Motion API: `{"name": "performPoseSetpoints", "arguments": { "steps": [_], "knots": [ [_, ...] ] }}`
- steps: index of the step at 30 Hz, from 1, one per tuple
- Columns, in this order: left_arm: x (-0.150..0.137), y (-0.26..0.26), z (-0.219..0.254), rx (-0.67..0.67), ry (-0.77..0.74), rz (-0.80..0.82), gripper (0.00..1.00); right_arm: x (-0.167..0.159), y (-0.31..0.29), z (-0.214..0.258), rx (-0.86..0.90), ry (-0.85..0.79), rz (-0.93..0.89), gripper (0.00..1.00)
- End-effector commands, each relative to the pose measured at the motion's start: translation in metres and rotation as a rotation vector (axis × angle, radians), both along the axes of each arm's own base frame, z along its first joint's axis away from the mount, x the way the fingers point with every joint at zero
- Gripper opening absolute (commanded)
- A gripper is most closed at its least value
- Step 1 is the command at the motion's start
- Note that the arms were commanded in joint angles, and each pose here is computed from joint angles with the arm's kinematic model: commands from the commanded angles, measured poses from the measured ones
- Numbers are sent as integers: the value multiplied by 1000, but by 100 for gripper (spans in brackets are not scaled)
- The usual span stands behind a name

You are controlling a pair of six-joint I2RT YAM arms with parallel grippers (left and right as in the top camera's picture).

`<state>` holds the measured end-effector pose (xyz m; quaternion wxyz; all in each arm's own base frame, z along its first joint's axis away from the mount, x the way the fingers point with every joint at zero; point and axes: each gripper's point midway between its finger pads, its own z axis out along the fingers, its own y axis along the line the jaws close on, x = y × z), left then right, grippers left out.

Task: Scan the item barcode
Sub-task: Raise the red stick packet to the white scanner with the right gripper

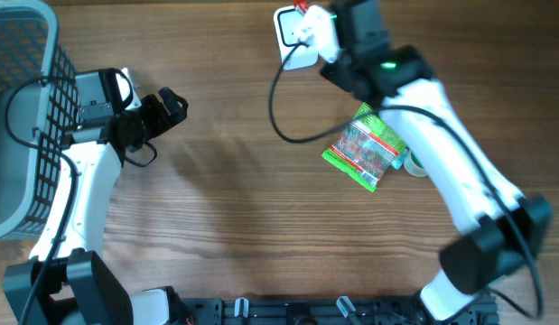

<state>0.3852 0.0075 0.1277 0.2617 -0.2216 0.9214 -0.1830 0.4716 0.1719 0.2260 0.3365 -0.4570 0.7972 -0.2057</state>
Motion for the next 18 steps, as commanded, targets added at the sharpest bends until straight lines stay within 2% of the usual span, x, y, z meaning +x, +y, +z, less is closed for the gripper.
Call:
{"name": "performPoseSetpoints", "arguments": {
  "steps": [1, 6, 10, 18],
  "knots": [
    [0, 3, -3, 13, 3, -9, 100, 27, -11, -25, -275, -70, -80, 4],
    [0, 3, -3, 13, 3, -9, 100, 64, -15, -46, -493, -199, -176, 4],
    [0, 3, -3, 13, 3, -9, 100, 81, 5, -81, -634, -220, -113, 4],
    [0, 3, -3, 12, 3, -9, 100, 86, 18, -127, -687, -193, -61, 4]
  ]
}}
